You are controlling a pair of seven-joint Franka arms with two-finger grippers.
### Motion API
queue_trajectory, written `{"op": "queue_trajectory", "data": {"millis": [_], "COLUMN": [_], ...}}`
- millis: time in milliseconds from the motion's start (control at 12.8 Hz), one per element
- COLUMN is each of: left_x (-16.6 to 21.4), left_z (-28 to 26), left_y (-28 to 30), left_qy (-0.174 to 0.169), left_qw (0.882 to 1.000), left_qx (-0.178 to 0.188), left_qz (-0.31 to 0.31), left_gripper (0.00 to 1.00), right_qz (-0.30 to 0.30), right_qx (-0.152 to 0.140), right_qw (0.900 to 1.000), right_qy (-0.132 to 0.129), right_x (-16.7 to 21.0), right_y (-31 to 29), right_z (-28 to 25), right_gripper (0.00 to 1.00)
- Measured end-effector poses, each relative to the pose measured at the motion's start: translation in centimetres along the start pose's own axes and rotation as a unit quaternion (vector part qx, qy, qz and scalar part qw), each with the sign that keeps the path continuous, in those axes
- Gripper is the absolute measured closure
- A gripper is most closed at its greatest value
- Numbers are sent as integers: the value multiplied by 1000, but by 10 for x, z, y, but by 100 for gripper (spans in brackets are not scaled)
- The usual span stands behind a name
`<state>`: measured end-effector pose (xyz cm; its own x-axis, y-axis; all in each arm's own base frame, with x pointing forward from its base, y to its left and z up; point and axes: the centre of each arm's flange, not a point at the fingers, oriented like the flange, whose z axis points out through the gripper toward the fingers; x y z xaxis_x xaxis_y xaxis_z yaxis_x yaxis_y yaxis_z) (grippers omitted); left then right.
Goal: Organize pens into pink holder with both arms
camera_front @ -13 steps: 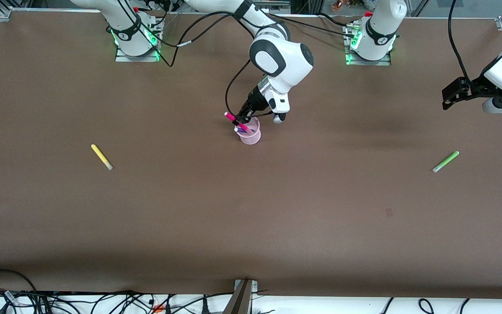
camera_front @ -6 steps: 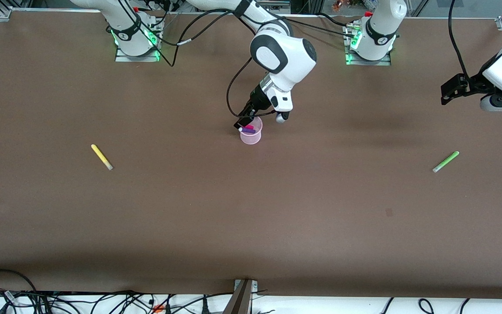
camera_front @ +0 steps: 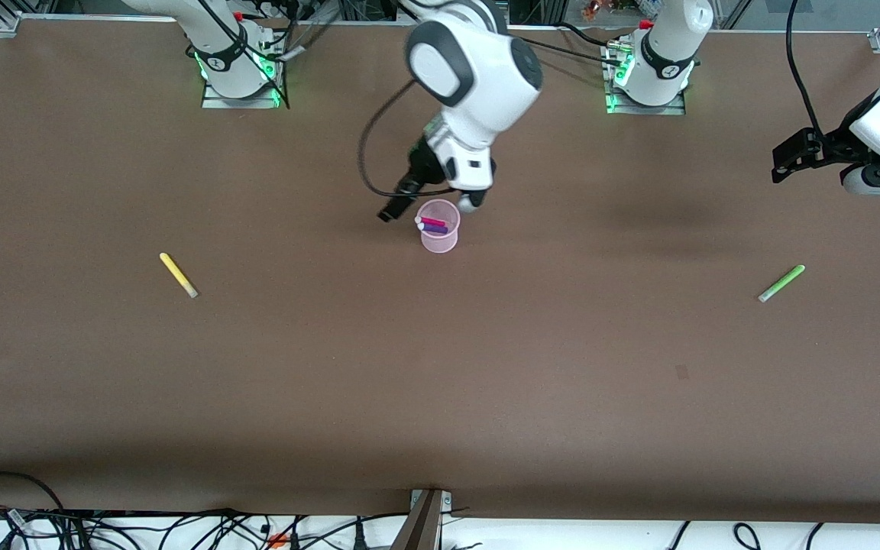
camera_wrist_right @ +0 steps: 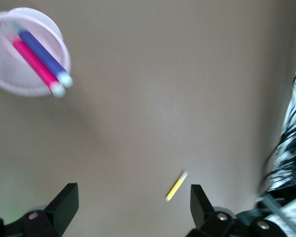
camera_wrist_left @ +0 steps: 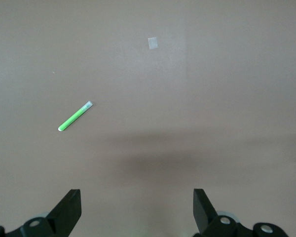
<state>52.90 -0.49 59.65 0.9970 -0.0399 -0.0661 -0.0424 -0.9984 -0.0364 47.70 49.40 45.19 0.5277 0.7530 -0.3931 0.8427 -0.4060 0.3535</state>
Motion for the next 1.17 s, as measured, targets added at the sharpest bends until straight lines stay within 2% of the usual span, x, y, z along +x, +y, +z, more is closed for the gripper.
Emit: {"op": "queue_trajectory", "data": {"millis": [78, 234, 391, 625, 938, 1172], "left_x": [0, 0, 0, 0, 0, 1], "left_z": [0, -1, -1, -2, -2, -4], "left_y": [0, 0, -1, -1, 0, 2], "left_qy": [0, 1, 1, 2, 3, 4], "left_qw": [1000, 1000, 1000, 1000, 1000, 1000], "left_qx": [0, 0, 0, 0, 0, 0], "left_qz": [0, 0, -1, -1, 0, 2], "left_gripper": [0, 0, 0, 0, 0, 0], "right_qz": [29, 91, 146, 234, 315, 352], "right_qx": [26, 60, 101, 150, 210, 226], "right_qw": [999, 994, 984, 961, 925, 907], "right_qy": [2, 4, 5, 1, 27, 44], "right_x": [-36, -99, -140, -208, -288, -336], "right_y": [46, 125, 181, 255, 314, 339], "right_z": [-12, -16, 3, 40, 87, 138], "right_gripper": [0, 0, 0, 0, 2, 2]}}
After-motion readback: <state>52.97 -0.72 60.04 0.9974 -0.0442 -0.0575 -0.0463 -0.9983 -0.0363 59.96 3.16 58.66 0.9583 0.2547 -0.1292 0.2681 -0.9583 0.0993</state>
